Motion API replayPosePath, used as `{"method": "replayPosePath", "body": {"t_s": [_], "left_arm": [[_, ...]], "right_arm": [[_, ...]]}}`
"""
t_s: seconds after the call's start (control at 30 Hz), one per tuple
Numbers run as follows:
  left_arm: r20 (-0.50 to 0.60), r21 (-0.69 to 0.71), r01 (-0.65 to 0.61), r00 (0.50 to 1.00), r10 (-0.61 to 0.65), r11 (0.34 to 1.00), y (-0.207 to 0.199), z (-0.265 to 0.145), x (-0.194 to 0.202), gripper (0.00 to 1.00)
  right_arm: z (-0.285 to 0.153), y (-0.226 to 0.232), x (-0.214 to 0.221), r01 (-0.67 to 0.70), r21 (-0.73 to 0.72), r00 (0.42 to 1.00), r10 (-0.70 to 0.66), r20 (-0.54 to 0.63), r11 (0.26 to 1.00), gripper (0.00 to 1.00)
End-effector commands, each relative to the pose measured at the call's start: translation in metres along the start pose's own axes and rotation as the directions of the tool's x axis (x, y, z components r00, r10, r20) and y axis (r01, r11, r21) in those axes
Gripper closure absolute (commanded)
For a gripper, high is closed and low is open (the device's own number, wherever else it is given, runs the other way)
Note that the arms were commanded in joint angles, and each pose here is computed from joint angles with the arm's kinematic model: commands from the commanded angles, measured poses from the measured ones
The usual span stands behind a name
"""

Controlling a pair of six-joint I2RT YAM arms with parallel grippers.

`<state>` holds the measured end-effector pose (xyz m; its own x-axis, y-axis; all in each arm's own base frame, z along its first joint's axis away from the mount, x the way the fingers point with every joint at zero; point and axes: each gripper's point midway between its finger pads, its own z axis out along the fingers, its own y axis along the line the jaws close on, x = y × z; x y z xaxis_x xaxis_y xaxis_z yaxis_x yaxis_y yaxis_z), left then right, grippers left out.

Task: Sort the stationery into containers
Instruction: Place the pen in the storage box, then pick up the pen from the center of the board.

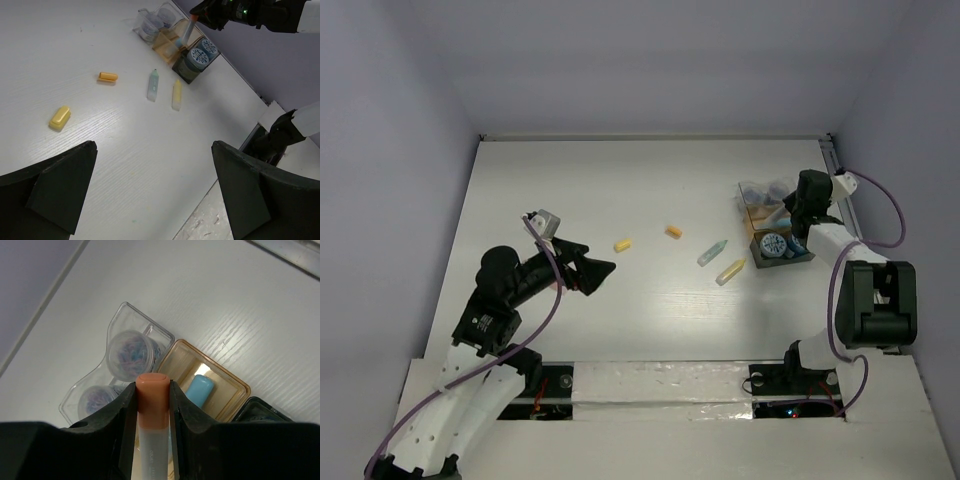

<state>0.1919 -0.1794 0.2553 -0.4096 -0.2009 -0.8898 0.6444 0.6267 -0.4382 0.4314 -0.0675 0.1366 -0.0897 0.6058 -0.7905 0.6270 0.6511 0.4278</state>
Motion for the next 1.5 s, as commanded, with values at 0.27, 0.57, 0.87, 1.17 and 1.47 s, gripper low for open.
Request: {"method": "replayPosePath", "body": {"t_s": [0.27, 0.57, 0.87, 1.17, 1.47], "left_arm": [[0.053, 0.027, -0.034, 0.998, 0.033, 0.999, -0.011, -0.003, -0.017, 0.01], [0.053, 0.014, -0.029, 0.998, 0.029, 0.999, -0.008, -0.002, -0.017, 0.01], [0.063, -0.012, -0.029, 0.998, 0.030, 0.999, -0.005, -0.002, -0.020, 0.01], [0.080, -0.061, -0.026, 0.996, 0.031, 0.998, 0.003, -0.004, -0.023, 0.01], [0.091, -0.099, -0.017, 0.996, 0.026, 0.995, 0.010, -0.004, -0.025, 0.02]], "right_arm": [[0.005, 0.020, -0.002, -0.151, -0.076, 0.988, 0.153, 0.019, 0.986, 0.91], [-0.001, 0.014, 0.018, -0.139, -0.101, 0.990, 0.136, -0.033, 0.985, 0.65], [-0.030, 0.029, -0.011, -0.085, -0.201, 0.996, 0.089, 0.007, 0.976, 0.38], [-0.115, 0.117, 0.032, 0.156, -0.554, 0.970, -0.233, -0.070, 0.818, 0.40], [-0.184, 0.105, 0.164, 0.299, -0.626, 0.788, -0.556, -0.264, 0.721, 0.45]]}}
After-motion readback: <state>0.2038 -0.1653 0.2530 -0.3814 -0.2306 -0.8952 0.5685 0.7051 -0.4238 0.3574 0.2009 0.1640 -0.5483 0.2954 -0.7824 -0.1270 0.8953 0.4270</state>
